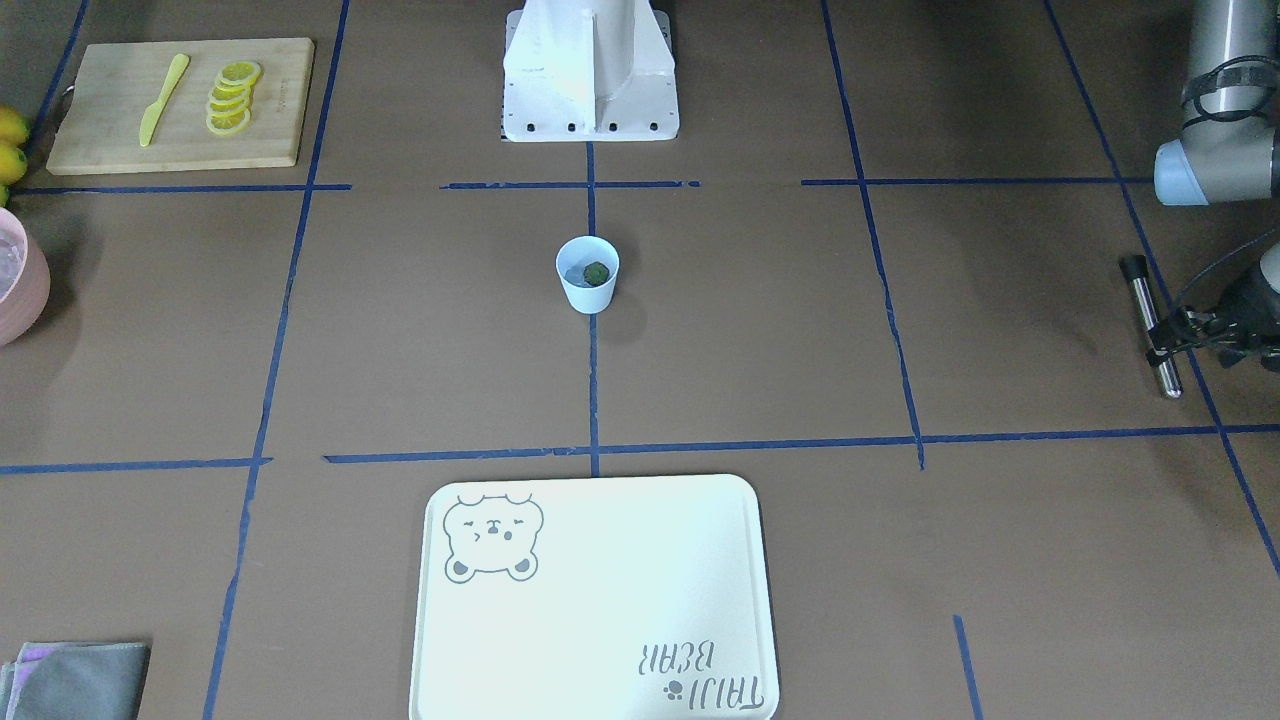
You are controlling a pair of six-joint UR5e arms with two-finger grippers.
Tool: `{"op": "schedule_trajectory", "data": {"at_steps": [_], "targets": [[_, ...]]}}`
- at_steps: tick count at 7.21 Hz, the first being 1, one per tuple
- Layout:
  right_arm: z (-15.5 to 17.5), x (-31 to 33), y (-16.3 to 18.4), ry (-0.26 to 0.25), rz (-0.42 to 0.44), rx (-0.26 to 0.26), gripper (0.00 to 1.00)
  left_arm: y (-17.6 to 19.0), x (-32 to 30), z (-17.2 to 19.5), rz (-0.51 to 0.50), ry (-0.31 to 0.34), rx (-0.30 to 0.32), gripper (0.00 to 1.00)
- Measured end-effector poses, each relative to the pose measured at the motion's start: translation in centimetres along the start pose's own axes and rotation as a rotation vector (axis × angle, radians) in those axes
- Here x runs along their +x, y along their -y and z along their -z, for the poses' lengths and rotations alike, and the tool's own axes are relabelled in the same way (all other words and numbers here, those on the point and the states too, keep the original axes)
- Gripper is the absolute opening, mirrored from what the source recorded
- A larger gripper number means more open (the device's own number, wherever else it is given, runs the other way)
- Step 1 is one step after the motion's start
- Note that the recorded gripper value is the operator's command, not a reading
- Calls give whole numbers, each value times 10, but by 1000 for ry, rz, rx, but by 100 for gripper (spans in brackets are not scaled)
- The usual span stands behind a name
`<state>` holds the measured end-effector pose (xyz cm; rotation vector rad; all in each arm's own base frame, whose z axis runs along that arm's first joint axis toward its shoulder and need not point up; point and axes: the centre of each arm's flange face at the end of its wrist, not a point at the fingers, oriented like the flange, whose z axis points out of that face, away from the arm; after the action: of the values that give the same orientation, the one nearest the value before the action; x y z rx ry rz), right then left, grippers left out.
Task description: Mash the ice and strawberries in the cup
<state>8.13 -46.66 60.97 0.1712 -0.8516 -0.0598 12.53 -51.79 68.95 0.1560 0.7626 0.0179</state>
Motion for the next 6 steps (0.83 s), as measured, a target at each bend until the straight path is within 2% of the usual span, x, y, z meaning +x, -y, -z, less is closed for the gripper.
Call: {"op": "schedule_trajectory", "data": {"at_steps": [3, 6], "targets": [[1, 1, 1, -15, 2, 1, 99, 19, 5, 37, 8, -23, 6, 100], [-1, 7, 0, -50, -2, -6, 99, 37, -33, 105, -115, 29, -75, 100]]}}
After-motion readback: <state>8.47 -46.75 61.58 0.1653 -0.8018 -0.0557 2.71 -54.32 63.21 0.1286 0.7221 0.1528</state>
